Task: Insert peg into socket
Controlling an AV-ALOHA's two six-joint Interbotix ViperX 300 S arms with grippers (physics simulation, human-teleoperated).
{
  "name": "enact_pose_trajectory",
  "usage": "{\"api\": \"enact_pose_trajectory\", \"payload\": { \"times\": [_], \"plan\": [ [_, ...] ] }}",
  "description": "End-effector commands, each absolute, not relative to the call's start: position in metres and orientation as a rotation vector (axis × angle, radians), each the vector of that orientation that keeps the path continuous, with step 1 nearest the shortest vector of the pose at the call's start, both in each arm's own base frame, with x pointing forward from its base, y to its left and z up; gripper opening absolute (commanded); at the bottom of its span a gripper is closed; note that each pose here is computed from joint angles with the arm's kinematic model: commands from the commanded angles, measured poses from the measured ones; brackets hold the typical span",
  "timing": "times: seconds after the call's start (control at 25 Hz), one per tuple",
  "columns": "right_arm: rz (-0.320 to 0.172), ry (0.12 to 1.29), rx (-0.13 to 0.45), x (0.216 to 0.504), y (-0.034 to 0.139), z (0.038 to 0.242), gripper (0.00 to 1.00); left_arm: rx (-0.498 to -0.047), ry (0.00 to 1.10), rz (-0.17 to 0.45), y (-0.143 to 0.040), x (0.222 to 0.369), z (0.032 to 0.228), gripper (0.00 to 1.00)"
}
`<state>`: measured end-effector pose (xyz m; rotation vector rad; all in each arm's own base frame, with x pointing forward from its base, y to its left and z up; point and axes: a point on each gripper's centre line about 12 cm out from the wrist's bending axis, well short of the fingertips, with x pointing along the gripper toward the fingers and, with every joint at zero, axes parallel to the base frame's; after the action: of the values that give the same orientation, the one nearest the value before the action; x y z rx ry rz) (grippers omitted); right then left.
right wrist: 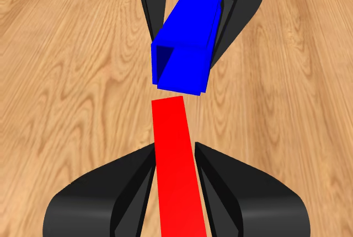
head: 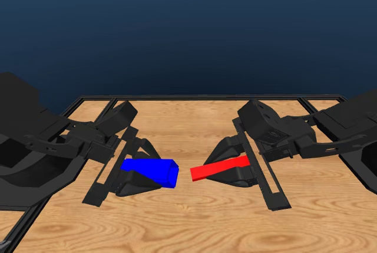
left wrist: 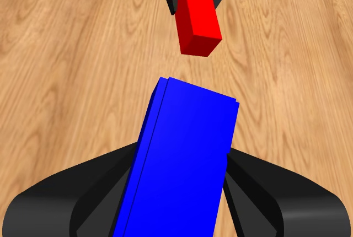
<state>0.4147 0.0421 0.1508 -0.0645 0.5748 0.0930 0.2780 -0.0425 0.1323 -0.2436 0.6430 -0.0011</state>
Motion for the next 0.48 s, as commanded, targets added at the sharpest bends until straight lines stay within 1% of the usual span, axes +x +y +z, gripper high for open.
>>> {"api": "enact_pose_trajectory", "payload": {
  "times": [0.04, 0.08, 0.12, 0.16, 0.2, 0.24, 0.28, 0.32, 0.36, 0.4, 0.44, 0.48],
  "plan": [
    [0.112, 0.548, -0.077, 0.432, 0.048, 0.170, 0.00, -0.256, 0.551, 0.011, -0.041, 0.289, 0.144, 0.00],
    [0.110, 0.544, -0.075, 0.436, 0.048, 0.170, 0.00, -0.225, 0.562, 0.012, -0.038, 0.295, 0.139, 0.00],
    [0.105, 0.541, -0.068, 0.441, 0.047, 0.166, 0.00, -0.213, 0.566, -0.003, -0.043, 0.293, 0.138, 0.00],
    [0.104, 0.535, -0.066, 0.447, 0.048, 0.164, 0.00, -0.221, 0.560, -0.011, -0.045, 0.293, 0.143, 0.00],
    [0.099, 0.538, -0.061, 0.452, 0.046, 0.161, 0.00, -0.235, 0.566, 0.004, -0.043, 0.298, 0.141, 0.00],
    [0.091, 0.520, -0.051, 0.457, 0.045, 0.161, 0.00, -0.231, 0.567, 0.002, -0.043, 0.299, 0.141, 0.00],
    [0.091, 0.520, -0.051, 0.460, 0.045, 0.160, 0.00, -0.230, 0.545, -0.001, -0.044, 0.306, 0.147, 0.00],
    [0.086, 0.521, -0.051, 0.464, 0.043, 0.157, 0.00, -0.230, 0.563, 0.005, -0.043, 0.299, 0.140, 0.00],
    [0.088, 0.519, -0.054, 0.468, 0.043, 0.155, 0.00, -0.224, 0.573, 0.001, -0.044, 0.302, 0.142, 0.00],
    [0.080, 0.510, -0.053, 0.473, 0.039, 0.157, 0.00, -0.221, 0.568, 0.000, -0.045, 0.302, 0.140, 0.00],
    [0.074, 0.515, -0.056, 0.475, 0.036, 0.155, 0.00, -0.225, 0.548, -0.005, -0.046, 0.306, 0.146, 0.00],
    [0.068, 0.519, -0.057, 0.478, 0.032, 0.153, 0.00, -0.225, 0.575, -0.006, -0.046, 0.304, 0.145, 0.00]
  ]
}}
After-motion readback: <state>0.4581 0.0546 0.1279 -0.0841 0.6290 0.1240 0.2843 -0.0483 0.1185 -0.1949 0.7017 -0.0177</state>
